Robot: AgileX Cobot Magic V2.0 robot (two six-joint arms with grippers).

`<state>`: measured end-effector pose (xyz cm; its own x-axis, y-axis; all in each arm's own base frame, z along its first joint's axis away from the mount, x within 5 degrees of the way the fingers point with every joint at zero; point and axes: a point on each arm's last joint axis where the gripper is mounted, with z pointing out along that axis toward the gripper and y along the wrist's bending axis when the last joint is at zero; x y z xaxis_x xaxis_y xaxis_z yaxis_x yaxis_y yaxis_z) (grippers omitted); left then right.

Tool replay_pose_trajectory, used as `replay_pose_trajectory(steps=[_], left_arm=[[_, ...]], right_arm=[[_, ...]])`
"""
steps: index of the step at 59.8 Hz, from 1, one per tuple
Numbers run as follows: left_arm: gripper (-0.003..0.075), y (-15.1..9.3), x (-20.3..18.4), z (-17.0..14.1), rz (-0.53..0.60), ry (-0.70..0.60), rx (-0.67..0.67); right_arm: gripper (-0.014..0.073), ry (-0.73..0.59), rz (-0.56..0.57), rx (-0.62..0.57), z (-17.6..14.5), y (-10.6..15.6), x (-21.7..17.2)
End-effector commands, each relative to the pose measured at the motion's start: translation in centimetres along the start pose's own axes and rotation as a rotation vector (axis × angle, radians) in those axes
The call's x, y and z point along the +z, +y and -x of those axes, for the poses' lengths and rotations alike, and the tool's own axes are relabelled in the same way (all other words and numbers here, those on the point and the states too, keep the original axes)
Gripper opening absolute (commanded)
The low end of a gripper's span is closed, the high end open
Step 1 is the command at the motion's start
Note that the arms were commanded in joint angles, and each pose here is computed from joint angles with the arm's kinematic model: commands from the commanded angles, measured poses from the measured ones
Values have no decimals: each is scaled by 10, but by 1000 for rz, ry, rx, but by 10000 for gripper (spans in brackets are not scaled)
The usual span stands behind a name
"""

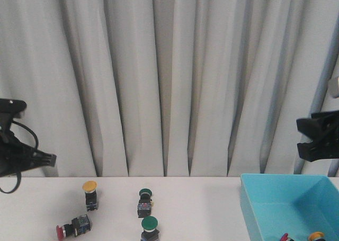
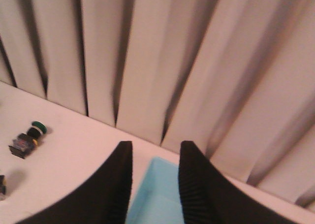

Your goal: Pick red and yellow buttons and place in box

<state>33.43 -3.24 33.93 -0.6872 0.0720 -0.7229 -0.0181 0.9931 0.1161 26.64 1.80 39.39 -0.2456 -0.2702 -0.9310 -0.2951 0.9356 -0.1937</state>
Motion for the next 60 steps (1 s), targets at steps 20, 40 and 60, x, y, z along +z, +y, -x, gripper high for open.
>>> replay_pose_trajectory(steps=[20, 40, 60], left_arm=[[-7, 14, -84, 24, -26, -300, -20], [-7, 4, -97, 21, -157, -307, 11], [-7, 16, -151, 24, -152, -521, -9]], right_arm=[[-8, -293, -37, -51, 47, 19, -98], [-8, -294, -19, -38, 47, 22, -105], [-4, -515, -165, -25, 62, 20, -155]])
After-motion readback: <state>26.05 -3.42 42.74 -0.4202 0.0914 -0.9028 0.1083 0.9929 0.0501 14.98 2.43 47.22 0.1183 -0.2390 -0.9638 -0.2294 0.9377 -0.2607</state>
